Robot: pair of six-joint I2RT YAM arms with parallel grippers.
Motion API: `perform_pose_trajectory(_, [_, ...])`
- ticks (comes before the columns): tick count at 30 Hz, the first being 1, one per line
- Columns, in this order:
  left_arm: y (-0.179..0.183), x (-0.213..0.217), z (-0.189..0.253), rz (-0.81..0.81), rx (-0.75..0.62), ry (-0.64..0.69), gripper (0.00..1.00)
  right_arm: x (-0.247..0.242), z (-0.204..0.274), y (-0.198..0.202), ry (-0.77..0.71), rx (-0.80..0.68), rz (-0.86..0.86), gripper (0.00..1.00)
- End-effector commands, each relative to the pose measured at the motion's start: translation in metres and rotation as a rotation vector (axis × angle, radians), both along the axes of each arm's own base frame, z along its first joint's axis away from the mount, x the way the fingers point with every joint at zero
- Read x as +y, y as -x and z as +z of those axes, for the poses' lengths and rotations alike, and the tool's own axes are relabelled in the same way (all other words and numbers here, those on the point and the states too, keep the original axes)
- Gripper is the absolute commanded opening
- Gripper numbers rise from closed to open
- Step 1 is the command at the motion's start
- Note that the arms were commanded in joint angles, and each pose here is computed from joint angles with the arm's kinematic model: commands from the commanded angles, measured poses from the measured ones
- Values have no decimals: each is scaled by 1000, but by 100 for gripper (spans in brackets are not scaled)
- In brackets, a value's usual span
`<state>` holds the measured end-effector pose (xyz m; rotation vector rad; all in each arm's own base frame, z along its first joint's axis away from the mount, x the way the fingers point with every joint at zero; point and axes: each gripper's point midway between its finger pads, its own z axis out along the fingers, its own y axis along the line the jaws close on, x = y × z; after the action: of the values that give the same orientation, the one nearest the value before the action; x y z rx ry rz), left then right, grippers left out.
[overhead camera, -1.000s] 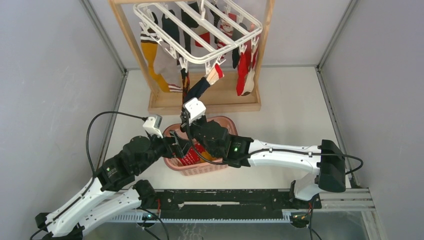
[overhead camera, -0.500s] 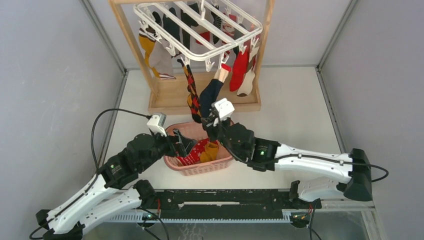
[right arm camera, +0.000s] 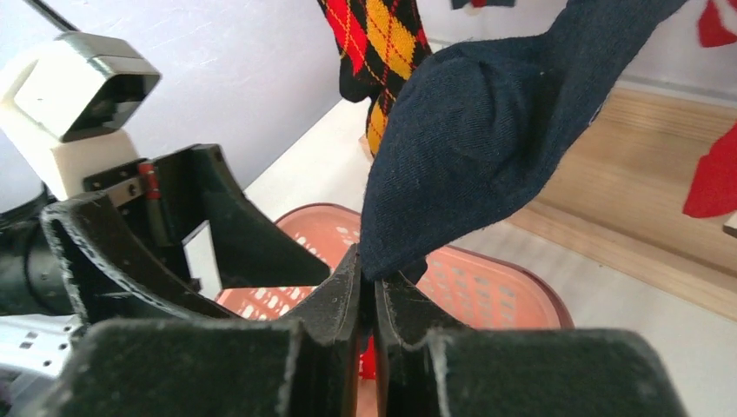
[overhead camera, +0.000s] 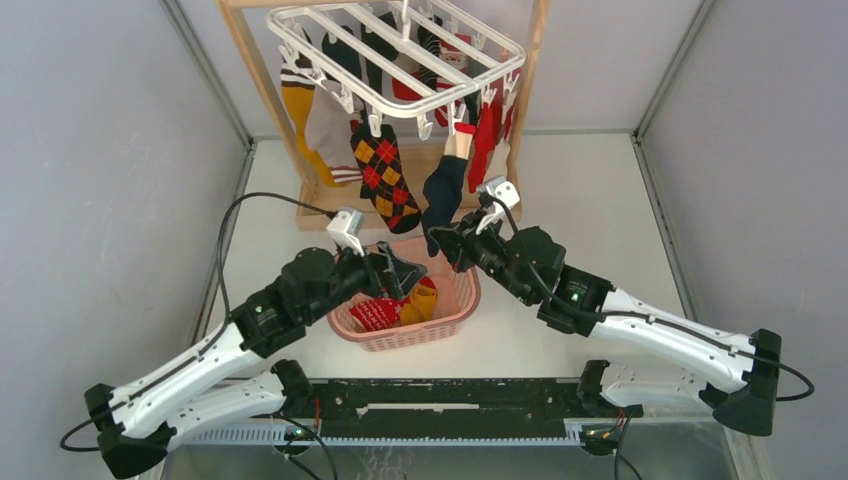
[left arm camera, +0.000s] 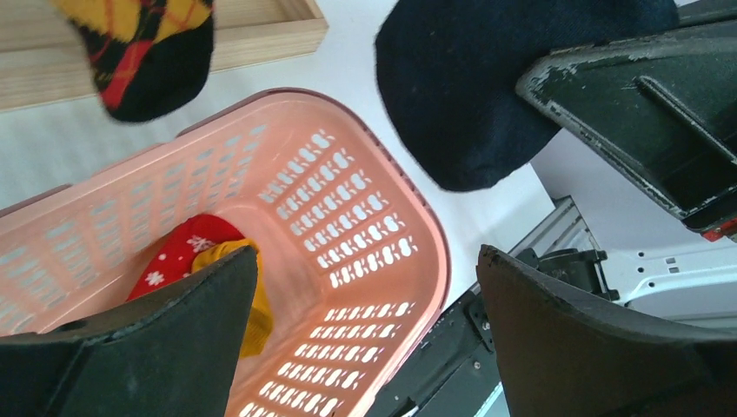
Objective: Remove the socks clipped to the hanger
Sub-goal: Adjust the hanger on the clothesline.
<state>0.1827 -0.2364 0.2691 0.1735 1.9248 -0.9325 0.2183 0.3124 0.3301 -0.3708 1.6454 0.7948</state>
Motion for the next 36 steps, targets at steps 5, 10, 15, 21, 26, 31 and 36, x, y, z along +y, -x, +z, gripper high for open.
perform_pose_trajectory(5, [-2, -37, 58, -95, -189, 102, 100, 10, 11, 19, -99, 82, 162, 13])
perform_pose_trajectory(10, [-6, -42, 63, -95, -244, 94, 100, 13, 1, 23, -78, 135, 198, 13])
perform_pose_trajectory(15, [-14, -41, 66, -62, -283, 75, 100, 16, 0, 27, -73, 159, 231, 13])
perform_pose_trajectory(21, [-23, -42, 63, -33, -312, 41, 99, 22, 1, 36, -78, 183, 289, 13])
perform_pose_trajectory(26, [-27, -42, 66, -18, -324, 33, 72, 25, 0, 36, -70, 191, 297, 13])
perform_pose_trajectory(31, [-30, -45, 70, -11, -321, 21, 40, 25, 0, 35, -67, 194, 295, 14])
perform_pose_trajectory(36, [-32, -39, 73, 20, -323, 30, 25, 17, -3, 29, -55, 200, 268, 24])
